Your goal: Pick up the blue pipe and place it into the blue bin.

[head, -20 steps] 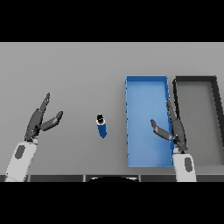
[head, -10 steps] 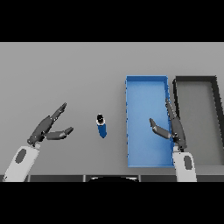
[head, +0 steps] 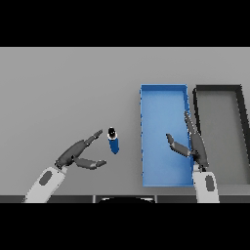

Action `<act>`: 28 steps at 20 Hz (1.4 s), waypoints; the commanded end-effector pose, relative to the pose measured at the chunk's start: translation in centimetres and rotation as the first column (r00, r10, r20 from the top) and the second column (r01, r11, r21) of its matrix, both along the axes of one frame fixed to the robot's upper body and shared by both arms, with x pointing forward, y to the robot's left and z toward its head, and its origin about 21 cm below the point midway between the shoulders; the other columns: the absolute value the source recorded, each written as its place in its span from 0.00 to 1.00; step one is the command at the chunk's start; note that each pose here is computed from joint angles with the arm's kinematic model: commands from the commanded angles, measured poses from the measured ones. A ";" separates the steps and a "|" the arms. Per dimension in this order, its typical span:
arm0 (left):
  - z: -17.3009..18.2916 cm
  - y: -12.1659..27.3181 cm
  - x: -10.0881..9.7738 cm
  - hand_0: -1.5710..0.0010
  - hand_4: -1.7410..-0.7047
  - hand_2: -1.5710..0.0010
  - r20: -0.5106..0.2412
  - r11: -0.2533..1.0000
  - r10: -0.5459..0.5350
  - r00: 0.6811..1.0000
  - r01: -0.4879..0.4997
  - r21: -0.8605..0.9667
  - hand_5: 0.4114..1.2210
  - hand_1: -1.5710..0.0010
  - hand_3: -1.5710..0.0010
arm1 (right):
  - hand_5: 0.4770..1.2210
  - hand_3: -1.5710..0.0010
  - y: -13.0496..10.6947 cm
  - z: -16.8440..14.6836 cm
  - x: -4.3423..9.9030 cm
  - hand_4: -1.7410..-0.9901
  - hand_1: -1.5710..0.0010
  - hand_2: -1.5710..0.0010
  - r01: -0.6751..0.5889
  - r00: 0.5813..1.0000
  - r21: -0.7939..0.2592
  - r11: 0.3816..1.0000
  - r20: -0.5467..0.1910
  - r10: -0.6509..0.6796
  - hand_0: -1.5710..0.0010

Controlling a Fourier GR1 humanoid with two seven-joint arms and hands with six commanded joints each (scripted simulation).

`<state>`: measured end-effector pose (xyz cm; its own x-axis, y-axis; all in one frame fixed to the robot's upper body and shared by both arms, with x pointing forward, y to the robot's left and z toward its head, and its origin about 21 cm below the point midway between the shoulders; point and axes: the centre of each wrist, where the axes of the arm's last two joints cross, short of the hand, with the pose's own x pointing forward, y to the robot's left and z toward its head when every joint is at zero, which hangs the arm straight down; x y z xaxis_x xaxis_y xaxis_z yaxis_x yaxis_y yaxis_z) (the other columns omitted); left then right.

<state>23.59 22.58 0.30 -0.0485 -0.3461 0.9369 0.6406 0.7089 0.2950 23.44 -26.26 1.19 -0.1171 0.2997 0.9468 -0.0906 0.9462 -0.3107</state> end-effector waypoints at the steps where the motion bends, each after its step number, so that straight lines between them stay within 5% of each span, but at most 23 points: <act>1: -0.1 -0.4 0.2 1.00 0.57 1.00 0.005 1.000 -0.001 1.000 0.001 -0.008 0.05 1.00 1.00 | 0.20 1.00 -0.1 0.0 -0.1 0.70 1.00 1.00 -0.006 1.000 0.009 1.000 0.009 0.006 1.00; 14: -3.2 -6.8 3.2 1.00 0.66 1.00 0.011 1.000 -0.004 1.000 0.004 -0.010 0.01 1.00 1.00 | 0.23 1.00 -0.4 -0.1 -0.5 0.70 1.00 1.00 0.009 1.000 -0.003 1.000 0.021 -0.009 1.00; 17: -3.3 -8.2 3.2 1.00 0.61 1.00 0.027 0.996 -0.029 0.999 0.031 -0.083 0.06 1.00 1.00 | 0.23 1.00 -0.4 -0.1 -0.6 0.71 1.00 1.00 0.013 1.000 -0.009 1.000 0.024 -0.013 1.00; 20: -3.7 -8.6 3.4 0.99 0.48 0.80 -0.009 0.986 -0.006 1.000 0.005 -0.166 0.25 0.90 0.82 | 0.24 1.00 -0.7 0.0 -0.6 0.70 1.00 1.00 0.009 1.000 0.000 1.000 0.019 -0.009 1.00; 21: -4.0 -8.9 3.3 0.92 0.44 0.69 -0.024 0.980 -0.001 1.000 -0.004 -0.196 0.40 0.80 0.66 | 0.24 1.00 -0.6 0.2 -0.4 0.69 1.00 1.00 0.011 1.000 -0.001 1.000 0.021 -0.011 1.00; 23: -3.8 -9.2 3.5 0.62 0.29 0.45 -0.023 0.975 0.013 1.000 -0.017 -0.221 0.62 0.52 0.42 | 0.24 1.00 -0.7 0.2 -0.5 0.69 1.00 1.00 0.015 1.000 -0.005 1.000 0.020 -0.015 1.00; 26: -4.0 -9.9 2.7 0.32 0.16 0.23 -0.010 0.971 -0.020 1.000 0.017 -0.240 0.80 0.27 0.24 | 0.25 1.00 -0.4 0.1 -0.4 0.68 1.00 1.00 0.009 1.000 0.009 1.000 0.015 -0.009 1.00; 28: -4.0 -10.2 2.0 0.20 0.20 0.15 0.013 0.973 -0.022 1.000 0.024 -0.229 0.87 0.17 0.15 | 0.23 1.00 -0.2 0.1 -0.3 0.69 1.00 1.00 0.007 1.000 0.014 1.000 0.009 -0.007 1.00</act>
